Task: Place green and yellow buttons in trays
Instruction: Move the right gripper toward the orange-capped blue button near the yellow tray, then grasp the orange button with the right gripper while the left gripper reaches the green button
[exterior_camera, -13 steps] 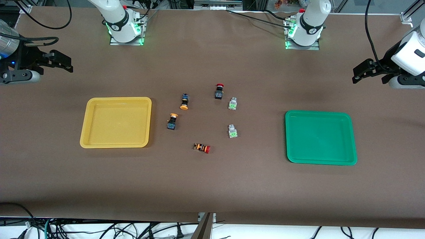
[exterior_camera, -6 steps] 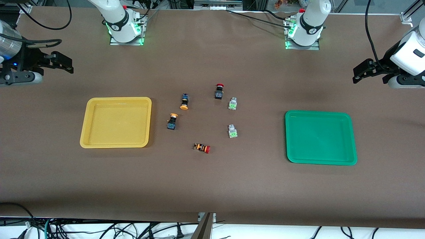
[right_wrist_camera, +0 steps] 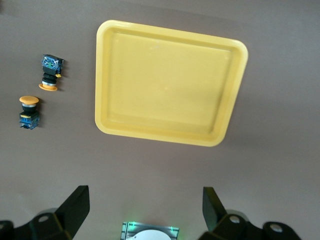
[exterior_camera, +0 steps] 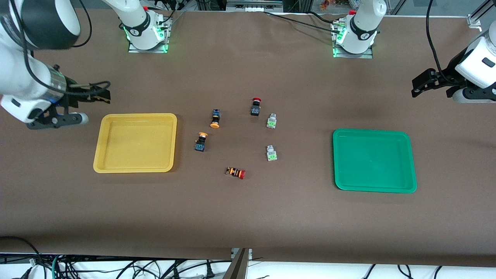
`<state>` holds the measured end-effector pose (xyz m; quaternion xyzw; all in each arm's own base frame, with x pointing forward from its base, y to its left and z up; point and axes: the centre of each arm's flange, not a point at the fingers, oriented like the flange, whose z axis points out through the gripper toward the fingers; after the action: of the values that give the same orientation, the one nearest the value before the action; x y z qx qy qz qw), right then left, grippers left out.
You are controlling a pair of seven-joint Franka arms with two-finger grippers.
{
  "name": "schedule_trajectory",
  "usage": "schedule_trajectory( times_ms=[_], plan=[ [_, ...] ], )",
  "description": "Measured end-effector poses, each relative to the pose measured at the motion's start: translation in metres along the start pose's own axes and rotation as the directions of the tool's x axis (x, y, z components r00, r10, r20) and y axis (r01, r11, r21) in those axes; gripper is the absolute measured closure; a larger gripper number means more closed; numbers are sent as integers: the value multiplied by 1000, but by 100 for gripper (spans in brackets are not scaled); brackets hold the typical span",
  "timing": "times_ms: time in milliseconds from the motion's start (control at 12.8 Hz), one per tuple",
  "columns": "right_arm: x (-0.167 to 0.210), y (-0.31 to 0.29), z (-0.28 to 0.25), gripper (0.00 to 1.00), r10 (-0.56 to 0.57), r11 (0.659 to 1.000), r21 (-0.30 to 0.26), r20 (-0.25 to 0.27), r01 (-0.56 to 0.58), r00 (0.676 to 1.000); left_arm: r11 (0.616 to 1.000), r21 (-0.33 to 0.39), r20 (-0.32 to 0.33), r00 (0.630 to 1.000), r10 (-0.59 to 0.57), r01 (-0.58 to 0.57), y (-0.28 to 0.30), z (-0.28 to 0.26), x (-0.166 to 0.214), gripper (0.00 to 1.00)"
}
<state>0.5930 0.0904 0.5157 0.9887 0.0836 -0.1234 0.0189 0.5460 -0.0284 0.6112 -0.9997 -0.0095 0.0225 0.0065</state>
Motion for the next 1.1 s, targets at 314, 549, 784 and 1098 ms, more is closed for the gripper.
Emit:
schedule_trajectory(
  times_ms=[314,549,784,1098],
  plan=[
    [43,-99,71,0,40,999,-7,46,-40,998,1000,2,29,1000,5,-5,2,4,-2,0],
    [52,-194,144,0,133,991,-16,32,-133,991,1000,3,49,999,22,-23,12,14,3,0],
    [31,-264,204,0,206,979,-7,12,-206,979,997,4,91,993,74,-75,43,37,11,0],
    [16,-315,269,0,283,959,-5,-14,-284,959,983,4,245,953,178,-185,117,133,35,0]
  ],
)
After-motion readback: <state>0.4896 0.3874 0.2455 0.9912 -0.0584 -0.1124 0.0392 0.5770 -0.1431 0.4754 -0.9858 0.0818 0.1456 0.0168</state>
